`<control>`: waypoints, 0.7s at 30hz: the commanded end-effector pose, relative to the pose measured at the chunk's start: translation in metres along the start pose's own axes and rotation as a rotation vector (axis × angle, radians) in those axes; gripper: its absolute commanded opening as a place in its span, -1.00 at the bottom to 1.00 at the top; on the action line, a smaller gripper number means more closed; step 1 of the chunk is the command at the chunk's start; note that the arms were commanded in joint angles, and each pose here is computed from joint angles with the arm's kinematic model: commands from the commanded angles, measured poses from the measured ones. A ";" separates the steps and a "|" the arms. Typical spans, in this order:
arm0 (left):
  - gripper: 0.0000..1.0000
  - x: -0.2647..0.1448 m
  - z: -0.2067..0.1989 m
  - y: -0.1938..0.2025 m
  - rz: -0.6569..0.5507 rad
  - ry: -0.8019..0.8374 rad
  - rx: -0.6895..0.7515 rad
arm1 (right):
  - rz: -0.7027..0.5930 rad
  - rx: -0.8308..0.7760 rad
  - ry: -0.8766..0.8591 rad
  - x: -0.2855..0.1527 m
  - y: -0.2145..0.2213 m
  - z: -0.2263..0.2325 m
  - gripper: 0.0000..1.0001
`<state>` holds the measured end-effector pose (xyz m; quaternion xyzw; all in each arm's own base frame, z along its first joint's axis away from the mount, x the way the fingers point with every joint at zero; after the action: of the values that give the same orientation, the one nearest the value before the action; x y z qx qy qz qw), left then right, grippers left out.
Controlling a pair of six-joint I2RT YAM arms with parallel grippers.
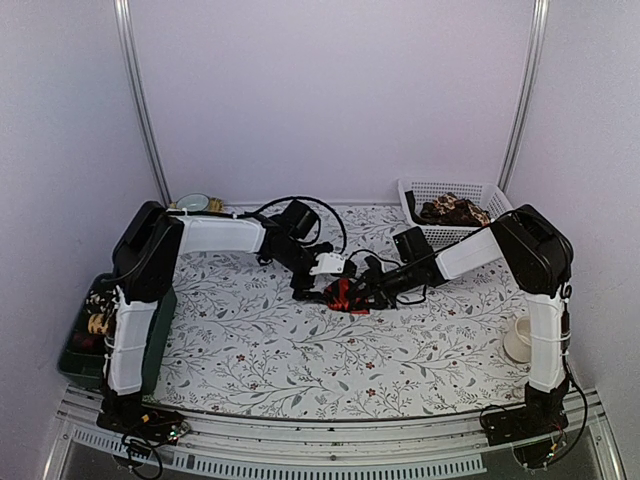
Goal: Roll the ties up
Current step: Roll the tie at the center of the board.
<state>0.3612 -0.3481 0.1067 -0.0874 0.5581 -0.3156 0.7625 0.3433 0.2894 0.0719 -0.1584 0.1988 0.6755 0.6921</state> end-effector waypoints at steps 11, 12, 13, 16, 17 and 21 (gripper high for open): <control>0.89 0.039 -0.008 -0.010 -0.034 0.176 0.074 | 0.004 0.089 0.109 0.009 -0.001 -0.042 -0.33; 0.82 0.039 -0.008 -0.010 -0.033 0.173 0.067 | 0.004 0.088 0.109 0.009 -0.001 -0.042 -0.32; 0.71 0.039 -0.008 -0.011 -0.034 0.170 0.059 | 0.001 0.086 0.111 0.009 -0.002 -0.041 -0.29; 0.35 0.034 -0.006 -0.016 -0.060 0.162 0.040 | -0.008 0.077 0.119 0.007 -0.003 -0.038 -0.14; 0.28 0.033 -0.007 -0.018 -0.067 0.161 0.035 | -0.012 0.070 0.122 0.006 -0.004 -0.036 -0.10; 0.22 0.028 -0.006 -0.023 -0.076 0.152 0.002 | -0.042 0.033 0.133 -0.002 -0.008 -0.022 0.05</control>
<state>0.3627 -0.3710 0.0883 -0.0637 0.6046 -0.3438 0.7157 0.3498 0.2875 0.0769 -0.1665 0.1906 0.6761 0.6920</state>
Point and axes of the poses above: each gripper's point midway between its finger pads, its own x axis out along the fingers, its own z axis along the line the jaws close on, y = z × x, the point moved 8 cm from there along -x, back along the fingers, and after that the axes turned 2 degrees about x, right-handed, at the moved point
